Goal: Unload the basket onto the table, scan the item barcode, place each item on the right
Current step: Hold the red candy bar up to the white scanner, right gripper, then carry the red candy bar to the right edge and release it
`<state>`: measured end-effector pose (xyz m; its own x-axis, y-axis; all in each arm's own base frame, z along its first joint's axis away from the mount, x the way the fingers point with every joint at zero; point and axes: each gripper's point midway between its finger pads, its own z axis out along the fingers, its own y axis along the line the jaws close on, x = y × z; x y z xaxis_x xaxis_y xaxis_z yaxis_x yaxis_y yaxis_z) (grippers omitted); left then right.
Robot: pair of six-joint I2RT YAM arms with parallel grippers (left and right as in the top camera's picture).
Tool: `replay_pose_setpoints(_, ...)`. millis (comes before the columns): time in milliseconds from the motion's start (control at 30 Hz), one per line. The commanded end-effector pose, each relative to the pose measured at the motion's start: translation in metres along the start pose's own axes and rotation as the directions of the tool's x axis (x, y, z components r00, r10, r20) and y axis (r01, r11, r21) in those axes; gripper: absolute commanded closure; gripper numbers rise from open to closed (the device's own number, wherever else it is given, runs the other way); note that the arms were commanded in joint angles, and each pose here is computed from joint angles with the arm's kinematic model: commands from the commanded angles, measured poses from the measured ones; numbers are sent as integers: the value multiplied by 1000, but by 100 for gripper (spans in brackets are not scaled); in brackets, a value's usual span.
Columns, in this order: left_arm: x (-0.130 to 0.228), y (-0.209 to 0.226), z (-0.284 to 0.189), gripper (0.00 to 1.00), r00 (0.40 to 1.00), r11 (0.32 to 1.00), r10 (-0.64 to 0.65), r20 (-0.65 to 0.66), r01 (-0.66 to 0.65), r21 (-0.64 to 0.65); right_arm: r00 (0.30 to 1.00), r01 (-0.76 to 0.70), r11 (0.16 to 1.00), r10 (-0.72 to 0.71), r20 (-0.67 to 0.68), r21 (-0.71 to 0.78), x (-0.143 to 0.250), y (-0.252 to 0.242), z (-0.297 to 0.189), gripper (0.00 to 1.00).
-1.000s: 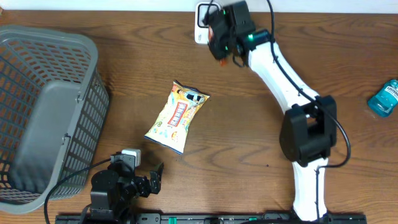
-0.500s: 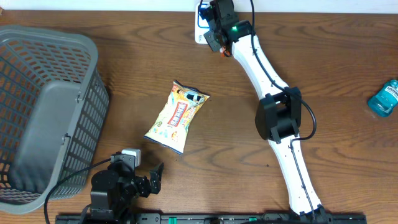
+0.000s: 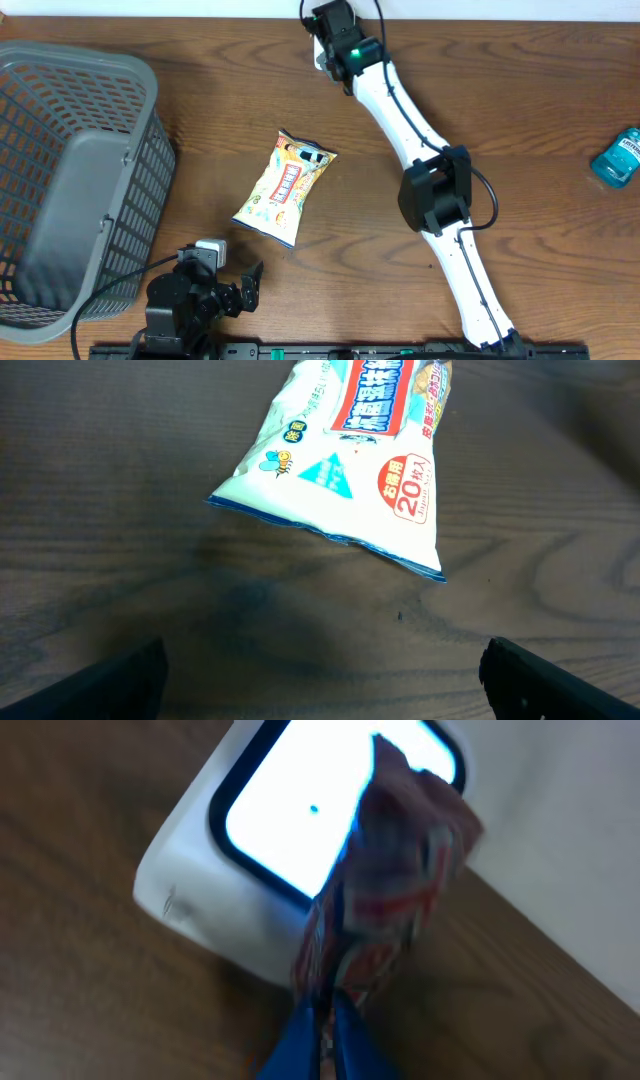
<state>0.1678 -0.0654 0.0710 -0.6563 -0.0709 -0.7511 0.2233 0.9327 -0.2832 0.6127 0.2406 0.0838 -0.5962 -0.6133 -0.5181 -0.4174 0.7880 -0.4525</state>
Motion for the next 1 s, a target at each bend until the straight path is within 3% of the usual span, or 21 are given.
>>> replay_pose_setpoints(0,10,2,0,0,999,1000,-12,-38,12,-5,999,-35,996,37,-21,83,-2,-33,-25,99)
replay_pose_setpoints(100,10,2,0,0,999,1000,-12,-38,12,-5,986,-151,986,156,-63,70,10,-65,-52,99)
replay_pose_setpoints(167,10,2,0,0,999,1000,-12,-38,12,-5,969,-237,971,234,-75,-41,14,-67,-62,97)
replay_pose_setpoints(200,10,2,0,0,999,1000,-12,-38,12,-5,965,-257,959,248,-84,-116,16,-62,-64,91)
replay_pose_setpoints(267,10,2,0,0,999,1000,-12,-38,12,-5,958,-279,939,258,-121,-202,26,-57,-63,64)
replay_pose_setpoints(433,10,2,0,0,999,1000,-12,-38,12,-5,961,-198,933,126,-245,-299,69,-31,-43,20)
replay_pose_setpoints(467,10,2,0,0,999,1000,-12,-38,12,-5,967,-159,921,73,-244,-355,73,-20,-43,1)
replay_pose_setpoints(600,10,1,0,0,999,1000,-12,-38,12,-4,982,-43,808,-74,-175,-588,82,23,-51,1)
replay_pose_setpoints(733,10,2,0,0,999,1000,-12,-38,12,-5,979,49,793,-159,-129,-608,93,30,-39,1)
replay_pose_setpoints(967,10,2,0,0,999,1000,-12,-38,12,-5,969,33,782,-179,-173,-623,123,48,-16,3)
